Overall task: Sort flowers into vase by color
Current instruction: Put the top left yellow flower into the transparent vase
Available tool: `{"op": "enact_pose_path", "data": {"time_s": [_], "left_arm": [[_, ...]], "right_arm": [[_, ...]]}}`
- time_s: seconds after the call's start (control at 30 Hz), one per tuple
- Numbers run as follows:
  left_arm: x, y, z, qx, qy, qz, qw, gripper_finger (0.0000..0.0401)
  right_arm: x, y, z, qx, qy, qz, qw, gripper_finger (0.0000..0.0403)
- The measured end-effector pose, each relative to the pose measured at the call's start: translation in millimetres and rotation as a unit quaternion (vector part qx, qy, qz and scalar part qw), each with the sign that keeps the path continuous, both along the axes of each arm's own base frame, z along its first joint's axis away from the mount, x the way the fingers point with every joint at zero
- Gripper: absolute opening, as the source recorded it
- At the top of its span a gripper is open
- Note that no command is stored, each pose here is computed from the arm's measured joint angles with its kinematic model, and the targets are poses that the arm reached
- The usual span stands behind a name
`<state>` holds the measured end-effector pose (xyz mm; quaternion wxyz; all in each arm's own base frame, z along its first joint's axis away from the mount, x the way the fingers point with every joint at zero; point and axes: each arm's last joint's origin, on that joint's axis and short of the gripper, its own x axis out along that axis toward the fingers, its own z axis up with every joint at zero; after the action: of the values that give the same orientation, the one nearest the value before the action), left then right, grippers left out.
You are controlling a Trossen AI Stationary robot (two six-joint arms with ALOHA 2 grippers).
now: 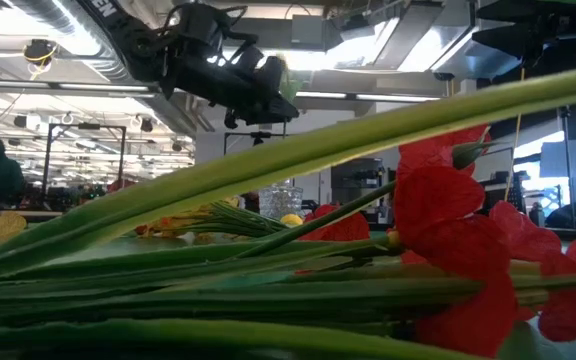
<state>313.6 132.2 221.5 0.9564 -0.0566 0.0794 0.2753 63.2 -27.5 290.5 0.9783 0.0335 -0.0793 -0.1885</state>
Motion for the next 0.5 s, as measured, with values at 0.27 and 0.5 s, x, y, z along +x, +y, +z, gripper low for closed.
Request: {"op": "enact_pose_path", "data": {"time_s": [0.27,0.5], "left_arm": [[5,-1,16,-0.025,0.145,0.037,0.988,0.0187],[14,-15,51,-0.007,0.178,0.047,0.983,0.02]], "right_arm": [[0,0,1,-0.001,-0.003,0.0,1.0,0.0259],[0,0,2,-0.004,-0.007,0.0,1.0,0.0259]]}}
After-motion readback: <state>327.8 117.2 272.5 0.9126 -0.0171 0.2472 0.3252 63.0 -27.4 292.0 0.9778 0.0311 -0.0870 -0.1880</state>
